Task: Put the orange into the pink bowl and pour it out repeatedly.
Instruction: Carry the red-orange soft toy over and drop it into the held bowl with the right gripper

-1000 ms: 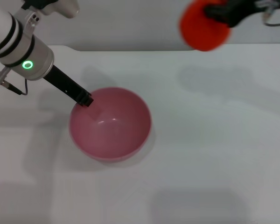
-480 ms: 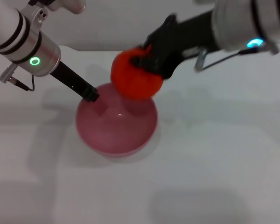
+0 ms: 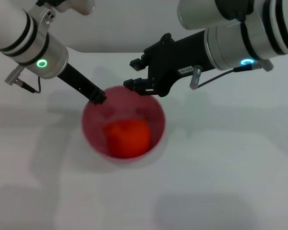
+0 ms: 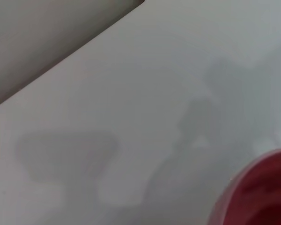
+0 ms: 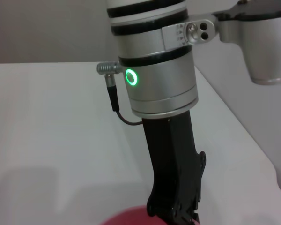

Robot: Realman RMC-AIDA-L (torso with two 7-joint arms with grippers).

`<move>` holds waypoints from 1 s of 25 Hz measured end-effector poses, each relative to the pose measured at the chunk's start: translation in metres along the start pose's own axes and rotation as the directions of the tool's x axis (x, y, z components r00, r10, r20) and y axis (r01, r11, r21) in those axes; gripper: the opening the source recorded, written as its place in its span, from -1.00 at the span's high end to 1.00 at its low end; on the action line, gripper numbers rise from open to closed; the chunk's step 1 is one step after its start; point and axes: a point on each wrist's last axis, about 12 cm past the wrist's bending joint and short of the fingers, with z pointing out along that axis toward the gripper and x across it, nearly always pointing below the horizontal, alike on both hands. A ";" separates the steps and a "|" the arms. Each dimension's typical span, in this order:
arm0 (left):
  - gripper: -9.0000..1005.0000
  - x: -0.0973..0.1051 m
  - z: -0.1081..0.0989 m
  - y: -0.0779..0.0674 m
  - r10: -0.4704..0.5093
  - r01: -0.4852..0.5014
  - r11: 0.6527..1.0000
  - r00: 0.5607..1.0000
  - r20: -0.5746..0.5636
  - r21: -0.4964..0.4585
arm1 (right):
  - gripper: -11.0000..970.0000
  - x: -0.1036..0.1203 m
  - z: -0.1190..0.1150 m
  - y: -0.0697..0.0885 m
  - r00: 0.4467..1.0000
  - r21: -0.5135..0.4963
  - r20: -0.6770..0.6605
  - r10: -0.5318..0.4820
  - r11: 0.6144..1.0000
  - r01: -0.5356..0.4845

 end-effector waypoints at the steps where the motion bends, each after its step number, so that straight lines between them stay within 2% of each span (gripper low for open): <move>1: 0.90 0.000 0.000 0.000 0.000 0.000 1.000 1.000 0.000 0.000 | 0.26 0.001 -0.001 0.000 1.000 0.005 0.003 0.004 1.000 -0.004; 4: 0.90 0.002 0.001 0.001 -0.004 0.004 1.000 1.000 0.002 -0.002 | 0.16 0.004 -0.005 -0.003 0.999 0.039 0.028 0.020 0.999 -0.021; 7: 0.90 0.001 0.003 0.003 -0.004 0.004 1.000 1.000 0.024 -0.021 | 0.14 0.013 -0.015 -0.012 0.993 0.136 0.105 0.049 0.989 -0.064; 10: 0.90 -0.001 0.005 0.004 0.004 -0.001 0.999 0.999 0.054 -0.045 | 0.14 0.029 -0.027 -0.021 0.968 0.221 0.241 0.072 0.967 -0.127; 12: 0.90 -0.004 0.006 0.003 0.013 -0.008 0.998 0.996 0.086 -0.059 | 0.14 0.042 -0.037 -0.025 0.927 0.248 0.363 0.094 0.949 -0.194; 15: 0.90 -0.009 0.011 -0.002 0.049 -0.037 0.996 0.988 0.146 -0.086 | 0.14 0.062 -0.054 -0.026 0.816 0.239 0.569 0.107 0.927 -0.289; 18: 0.90 -0.010 0.015 -0.007 0.087 -0.064 0.991 0.977 0.195 -0.121 | 0.14 0.086 -0.069 -0.026 0.695 0.264 0.717 0.059 0.899 -0.349; 19: 0.90 -0.010 0.015 -0.007 0.087 -0.064 0.991 0.977 0.195 -0.121 | 0.14 0.095 -0.072 -0.025 0.664 0.275 0.746 0.044 0.888 -0.368; 20: 0.90 -0.010 0.018 -0.014 0.136 -0.097 0.982 0.959 0.248 -0.164 | 0.14 0.104 -0.076 -0.025 0.625 0.282 0.780 0.029 0.876 -0.393; 24: 0.90 -0.008 0.018 -0.024 0.210 -0.138 0.962 0.924 0.319 -0.235 | 0.14 0.140 -0.086 -0.022 0.516 0.293 0.856 -0.006 0.829 -0.477; 25: 0.90 -0.006 0.018 -0.025 0.226 -0.143 0.956 0.915 0.335 -0.256 | 0.14 0.156 -0.091 -0.020 0.463 0.283 0.886 -0.013 0.806 -0.519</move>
